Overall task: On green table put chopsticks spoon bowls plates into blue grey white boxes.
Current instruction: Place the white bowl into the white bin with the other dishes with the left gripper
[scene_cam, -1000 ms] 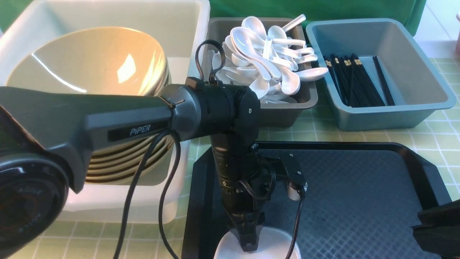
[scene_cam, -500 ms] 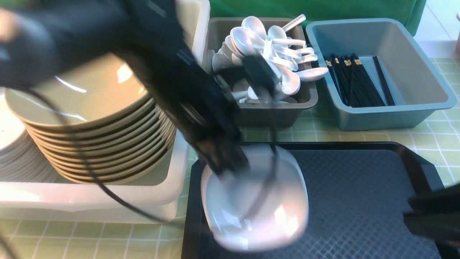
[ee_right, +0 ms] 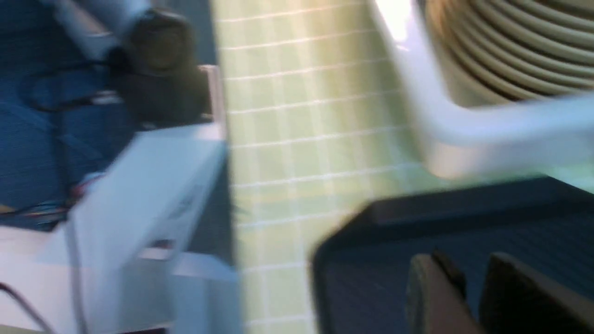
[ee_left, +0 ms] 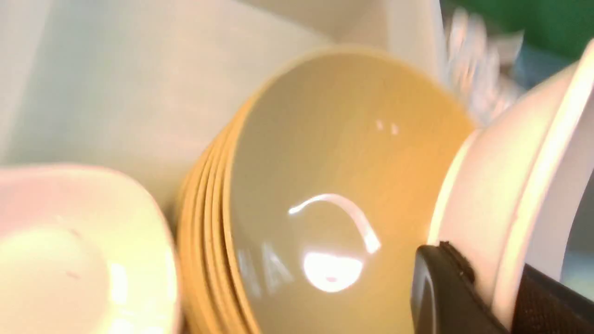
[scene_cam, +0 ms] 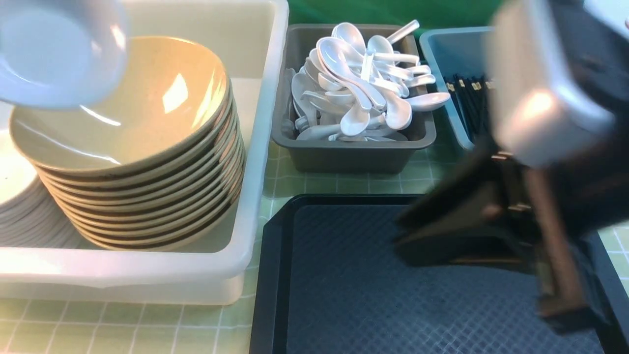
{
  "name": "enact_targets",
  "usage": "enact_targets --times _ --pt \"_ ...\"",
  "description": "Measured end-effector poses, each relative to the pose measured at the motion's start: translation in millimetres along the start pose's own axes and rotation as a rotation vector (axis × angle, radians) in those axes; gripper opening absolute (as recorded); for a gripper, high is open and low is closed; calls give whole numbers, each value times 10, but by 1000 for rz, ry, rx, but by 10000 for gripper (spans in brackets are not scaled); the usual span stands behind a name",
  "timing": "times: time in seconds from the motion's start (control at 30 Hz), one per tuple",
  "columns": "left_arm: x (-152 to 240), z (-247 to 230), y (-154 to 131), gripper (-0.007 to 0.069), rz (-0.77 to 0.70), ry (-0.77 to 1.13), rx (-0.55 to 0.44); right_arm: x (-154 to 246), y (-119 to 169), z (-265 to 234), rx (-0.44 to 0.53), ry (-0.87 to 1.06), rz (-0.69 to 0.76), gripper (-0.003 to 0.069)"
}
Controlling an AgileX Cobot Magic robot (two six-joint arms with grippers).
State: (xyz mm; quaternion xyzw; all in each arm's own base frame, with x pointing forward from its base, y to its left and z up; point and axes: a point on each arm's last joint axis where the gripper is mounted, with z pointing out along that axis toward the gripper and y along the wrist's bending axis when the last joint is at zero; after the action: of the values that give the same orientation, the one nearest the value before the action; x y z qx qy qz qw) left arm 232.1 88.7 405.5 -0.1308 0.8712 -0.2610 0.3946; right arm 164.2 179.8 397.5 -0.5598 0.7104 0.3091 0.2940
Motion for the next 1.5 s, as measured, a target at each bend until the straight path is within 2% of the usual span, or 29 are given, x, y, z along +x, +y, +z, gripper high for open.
enact_targets --times 0.13,0.2,0.27,0.43,0.5,0.57,0.63,0.77,0.9,1.07,1.23,1.37,1.4,1.5 --pt "0 -28 157 15 -228 -101 93 -45 -115 164 -63 20 9 164" --pt "-9 -77 254 15 -303 -139 73 -47 -159 215 -65 23 2 165" --pt "-9 -143 375 15 -350 -166 1 -50 -175 231 -62 21 -8 168" --pt "76 -280 742 15 -464 -179 -342 -53 -179 234 -61 18 -20 173" --pt "94 -296 802 15 -482 -185 -407 -53 -179 234 -61 18 -20 173" --pt "134 -319 917 15 -507 -198 -540 -52 -178 234 -62 18 -22 173" --pt "155 -302 967 15 -515 -193 -621 -53 -178 234 -62 18 -26 173" --pt "161 -154 961 15 -489 -129 -652 -53 -178 234 -62 17 -39 173" --pt "199 164 999 19 -452 19 -667 -50 -177 234 -64 20 -42 173" --pt "221 300 996 46 -448 74 -678 -46 -175 233 -66 24 -43 173" --pt "236 312 982 193 -449 92 -684 -41 -179 234 -62 30 -45 175" --pt "243 312 981 407 -439 103 -692 -37 -182 234 -58 35 -47 182" --pt "245 311 982 477 -436 106 -696 -32 -192 233 -48 41 -53 183" --pt "251 299 974 622 -417 130 -714 -11 -234 231 -4 65 -56 183"
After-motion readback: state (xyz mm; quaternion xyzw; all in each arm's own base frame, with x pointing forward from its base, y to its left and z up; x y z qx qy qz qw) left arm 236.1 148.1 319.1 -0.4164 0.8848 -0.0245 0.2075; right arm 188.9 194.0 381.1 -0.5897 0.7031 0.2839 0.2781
